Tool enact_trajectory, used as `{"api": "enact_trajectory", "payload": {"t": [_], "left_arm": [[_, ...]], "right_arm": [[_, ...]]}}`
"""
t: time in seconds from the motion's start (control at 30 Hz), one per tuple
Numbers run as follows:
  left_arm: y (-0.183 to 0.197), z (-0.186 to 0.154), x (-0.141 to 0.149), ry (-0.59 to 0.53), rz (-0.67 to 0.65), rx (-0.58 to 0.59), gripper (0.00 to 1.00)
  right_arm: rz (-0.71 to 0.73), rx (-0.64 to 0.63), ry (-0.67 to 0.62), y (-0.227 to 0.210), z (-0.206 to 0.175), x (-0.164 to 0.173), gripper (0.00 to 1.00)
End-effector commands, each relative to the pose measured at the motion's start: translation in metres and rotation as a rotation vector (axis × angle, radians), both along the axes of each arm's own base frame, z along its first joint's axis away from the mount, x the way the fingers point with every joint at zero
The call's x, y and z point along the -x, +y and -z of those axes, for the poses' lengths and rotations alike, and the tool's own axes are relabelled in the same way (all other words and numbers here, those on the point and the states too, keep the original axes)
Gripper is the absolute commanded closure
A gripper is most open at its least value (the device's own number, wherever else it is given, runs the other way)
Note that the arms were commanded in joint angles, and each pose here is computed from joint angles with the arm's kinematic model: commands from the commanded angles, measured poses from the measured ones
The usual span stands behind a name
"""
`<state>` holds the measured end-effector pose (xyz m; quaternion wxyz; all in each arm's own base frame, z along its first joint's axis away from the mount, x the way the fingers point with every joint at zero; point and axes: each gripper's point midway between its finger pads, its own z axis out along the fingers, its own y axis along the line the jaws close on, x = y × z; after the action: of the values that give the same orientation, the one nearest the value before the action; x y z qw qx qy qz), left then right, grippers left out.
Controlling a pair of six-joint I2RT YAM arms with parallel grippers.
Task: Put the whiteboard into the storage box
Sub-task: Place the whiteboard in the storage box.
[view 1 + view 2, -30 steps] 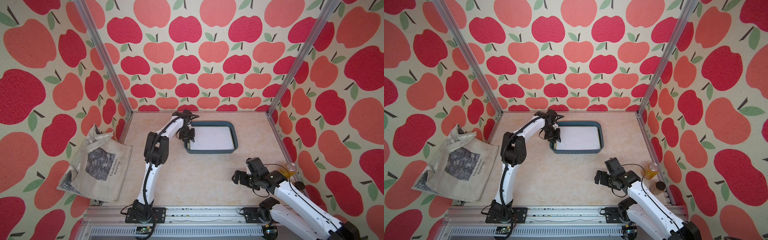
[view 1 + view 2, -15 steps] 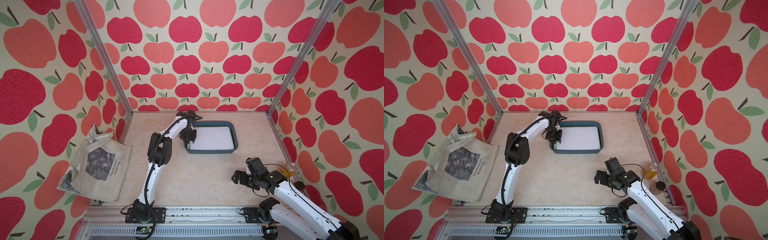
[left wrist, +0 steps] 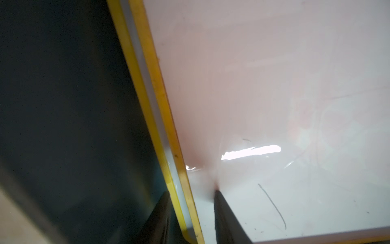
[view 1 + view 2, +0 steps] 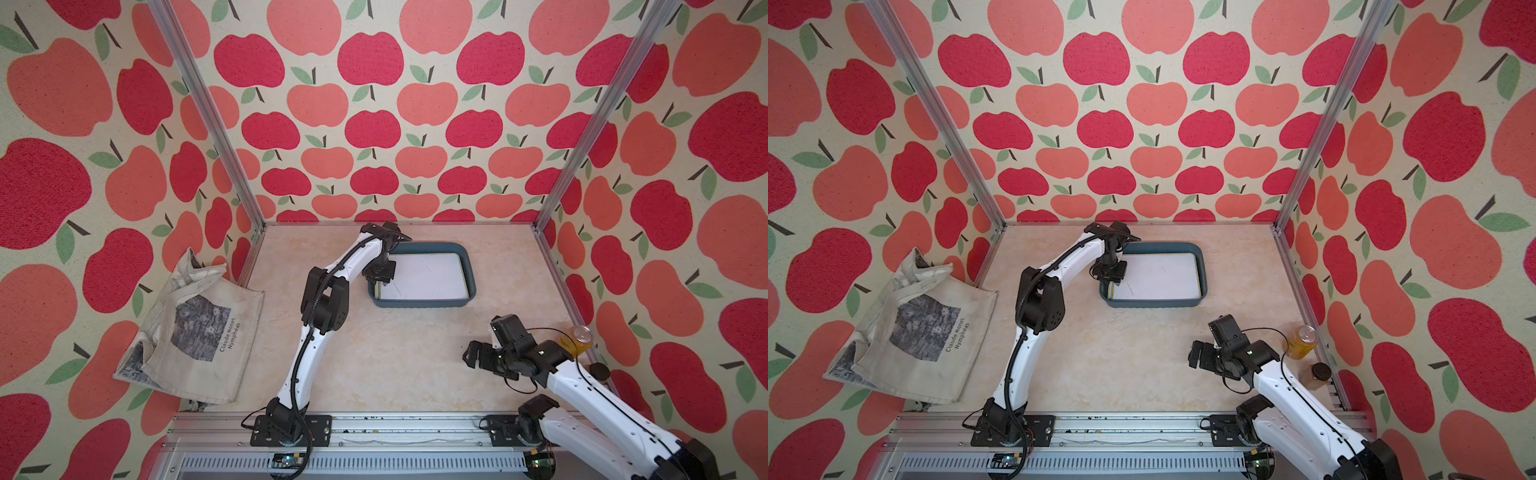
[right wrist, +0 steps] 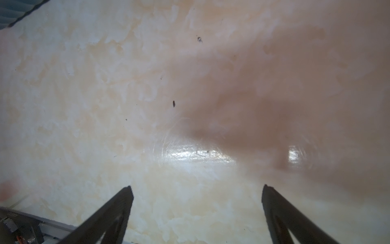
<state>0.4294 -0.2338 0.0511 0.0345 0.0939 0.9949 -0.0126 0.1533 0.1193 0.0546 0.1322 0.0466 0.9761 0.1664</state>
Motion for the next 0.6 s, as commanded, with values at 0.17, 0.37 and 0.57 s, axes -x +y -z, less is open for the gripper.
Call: {"api": "enact_trajectory", "payload": {"t": [0.17, 0.37, 0.57], "left_arm": [[0.063, 0.021, 0.019, 0.070, -0.047, -0.158, 0.63], [0.069, 0.014, 0.025, 0.064, -0.049, -0.135, 0.63], [0.070, 0.005, 0.032, 0.054, -0.033, -0.115, 0.64]], "right_arm": [[-0.003, 0.016, -0.010, -0.001, -0.006, -0.005, 0.01], [-0.008, 0.027, -0.025, 0.001, -0.013, -0.014, 0.01], [-0.012, 0.025, -0.044, 0.005, -0.022, -0.022, 0.01]]}}
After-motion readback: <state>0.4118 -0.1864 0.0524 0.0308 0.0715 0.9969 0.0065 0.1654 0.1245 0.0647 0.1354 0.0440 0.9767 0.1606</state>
